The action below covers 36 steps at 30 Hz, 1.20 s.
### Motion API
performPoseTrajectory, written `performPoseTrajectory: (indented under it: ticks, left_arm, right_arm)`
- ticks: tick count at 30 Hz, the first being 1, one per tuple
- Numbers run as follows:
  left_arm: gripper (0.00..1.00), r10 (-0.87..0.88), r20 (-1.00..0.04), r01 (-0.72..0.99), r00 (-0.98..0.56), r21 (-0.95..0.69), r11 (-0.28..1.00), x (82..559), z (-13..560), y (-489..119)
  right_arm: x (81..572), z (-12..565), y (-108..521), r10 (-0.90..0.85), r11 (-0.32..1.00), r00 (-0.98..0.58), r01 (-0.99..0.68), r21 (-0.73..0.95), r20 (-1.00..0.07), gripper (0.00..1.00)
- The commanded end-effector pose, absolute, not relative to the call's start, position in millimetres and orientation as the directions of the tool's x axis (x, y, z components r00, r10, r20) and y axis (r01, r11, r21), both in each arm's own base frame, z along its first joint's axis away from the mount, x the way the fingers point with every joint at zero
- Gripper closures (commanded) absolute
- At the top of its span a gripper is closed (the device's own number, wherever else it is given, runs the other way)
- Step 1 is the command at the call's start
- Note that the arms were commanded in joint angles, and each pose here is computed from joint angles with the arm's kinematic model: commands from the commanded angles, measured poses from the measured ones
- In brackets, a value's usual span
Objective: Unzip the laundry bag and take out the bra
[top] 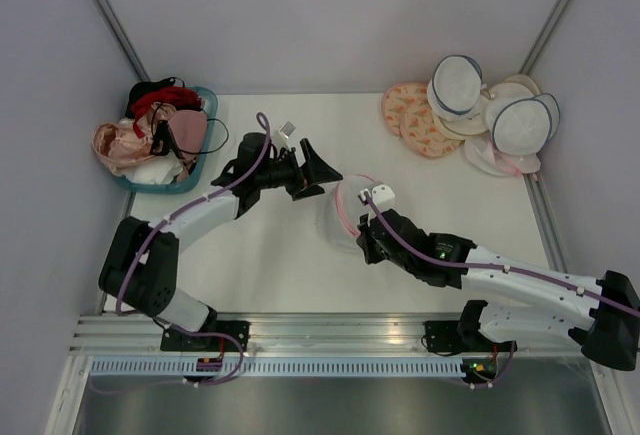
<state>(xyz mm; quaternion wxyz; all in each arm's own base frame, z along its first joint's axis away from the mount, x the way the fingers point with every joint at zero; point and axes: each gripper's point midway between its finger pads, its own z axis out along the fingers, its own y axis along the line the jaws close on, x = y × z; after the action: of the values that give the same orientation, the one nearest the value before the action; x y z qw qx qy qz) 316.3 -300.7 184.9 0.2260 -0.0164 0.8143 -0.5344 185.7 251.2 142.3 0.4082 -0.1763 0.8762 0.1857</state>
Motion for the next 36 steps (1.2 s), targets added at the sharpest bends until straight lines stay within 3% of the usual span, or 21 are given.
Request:
performPoseTrajectory:
  ticks: [1,5,14,17,18,20,21,23,29,36]
  left_arm:
    - [0.01,-0.312,-0.388,0.206,-0.867,-0.85,0.484,295,194,-280]
    - [0.0,-0.352,-0.379,0.183,-0.856,-0.859,0.479,251,190,-265]
    - [0.01,-0.288,-0.328,0.177,-0.9,-0.877,0.447,208,181,-297]
    - [0.16,-0.268,-0.31,0.177,-0.912,-0.888,0.425,205,173,-305]
    - [0.34,-0.267,-0.303,0.171,-0.915,-0.889,0.424,205,170,-305]
    - [0.58,-0.271,-0.305,0.168,-0.913,-0.887,0.43,205,165,-304]
    - [0.81,-0.275,-0.304,0.163,-0.912,-0.884,0.438,205,163,-303]
    - [0.96,-0.283,-0.322,0.167,-0.903,-0.873,0.458,208,163,-301]
    - [0.98,-0.297,-0.376,0.188,-0.878,-0.84,0.509,223,172,-292]
    - [0.98,-0.311,-0.398,0.198,-0.863,-0.833,0.517,239,182,-277]
  right_arm:
    - [184,160,268,-0.13,0.821,-0.576,-0.519,0.238,-0.807,1.0]
    - [180,163,283,-0.142,0.772,-0.566,-0.577,0.267,-0.812,1.0]
    - [172,168,319,-0.132,0.67,-0.573,-0.653,0.353,-0.809,1.0]
    - [170,169,326,-0.114,0.653,-0.586,-0.653,0.384,-0.802,0.99]
    - [169,170,326,-0.113,0.648,-0.587,-0.655,0.388,-0.802,1.0]
    - [167,171,328,-0.109,0.639,-0.589,-0.659,0.398,-0.801,1.0]
    - [167,171,326,-0.114,0.642,-0.588,-0.659,0.392,-0.801,0.99]
    - [166,170,324,-0.119,0.644,-0.59,-0.658,0.39,-0.798,0.99]
    - [166,150,301,-0.185,0.721,-0.623,-0.612,0.326,-0.76,1.0]
    - [181,107,230,-0.232,0.912,-0.67,-0.401,0.082,-0.705,1.0]
